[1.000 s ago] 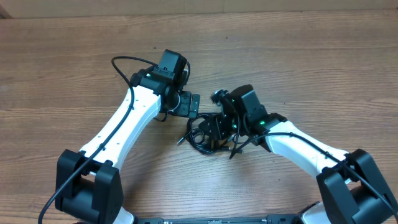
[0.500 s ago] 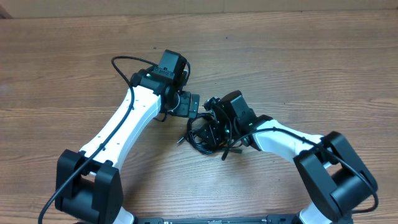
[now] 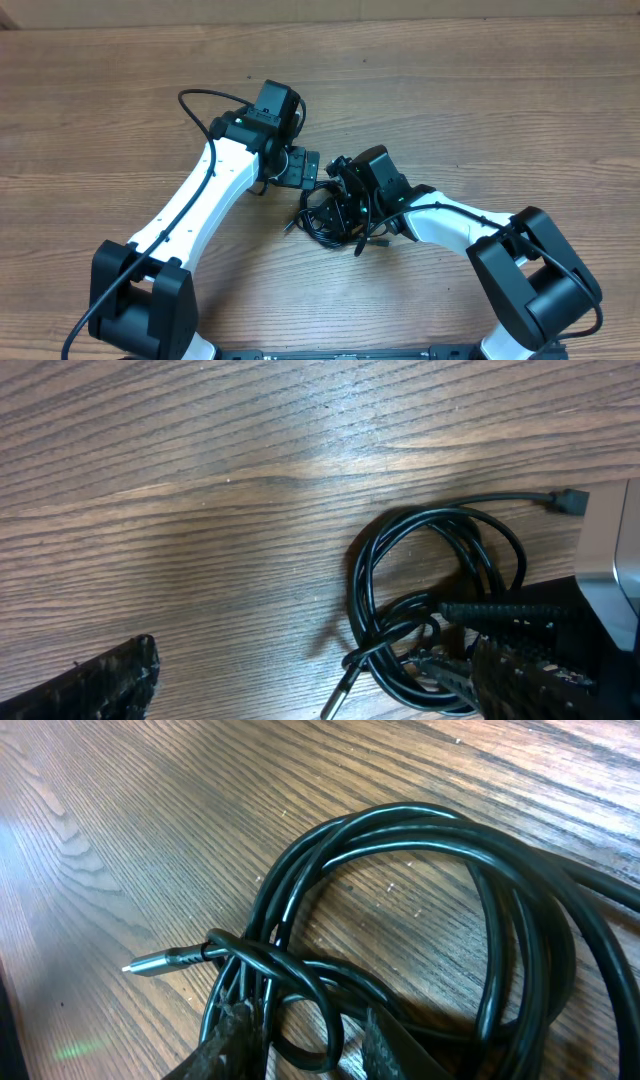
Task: Untangle cables
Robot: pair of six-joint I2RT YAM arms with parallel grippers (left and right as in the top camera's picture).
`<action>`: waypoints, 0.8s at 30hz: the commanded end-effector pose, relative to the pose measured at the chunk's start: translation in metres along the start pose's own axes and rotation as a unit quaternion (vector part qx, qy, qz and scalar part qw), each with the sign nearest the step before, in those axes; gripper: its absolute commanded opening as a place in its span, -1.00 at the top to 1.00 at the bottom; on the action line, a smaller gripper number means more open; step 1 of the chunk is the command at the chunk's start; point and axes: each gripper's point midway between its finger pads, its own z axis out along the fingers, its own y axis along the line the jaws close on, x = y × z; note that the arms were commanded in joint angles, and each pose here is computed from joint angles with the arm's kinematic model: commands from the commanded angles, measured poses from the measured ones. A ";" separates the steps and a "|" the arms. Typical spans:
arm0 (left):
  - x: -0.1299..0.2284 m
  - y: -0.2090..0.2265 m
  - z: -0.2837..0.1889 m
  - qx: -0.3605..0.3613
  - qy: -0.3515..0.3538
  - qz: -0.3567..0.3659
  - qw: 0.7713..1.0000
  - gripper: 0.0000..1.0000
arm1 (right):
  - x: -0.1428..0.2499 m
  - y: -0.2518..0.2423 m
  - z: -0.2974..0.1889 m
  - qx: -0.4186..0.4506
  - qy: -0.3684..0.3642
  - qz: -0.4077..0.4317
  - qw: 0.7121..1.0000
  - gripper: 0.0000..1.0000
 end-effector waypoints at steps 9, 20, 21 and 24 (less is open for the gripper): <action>0.003 0.002 0.003 -0.008 0.005 -0.005 1.000 -0.99 | 0.010 -0.007 0.015 0.003 0.022 0.009 1.000 0.48; 0.003 0.002 0.003 -0.008 0.005 -0.005 1.000 -0.99 | 0.030 -0.019 0.038 0.032 0.047 0.005 0.998 0.67; 0.003 0.002 0.003 -0.008 0.005 -0.005 1.000 -0.99 | 0.031 -0.020 0.038 0.037 0.048 0.006 0.998 0.69; 0.004 0.002 0.003 -0.008 0.006 -0.005 1.000 -0.99 | 0.033 -0.025 0.037 0.050 0.051 0.008 0.997 0.79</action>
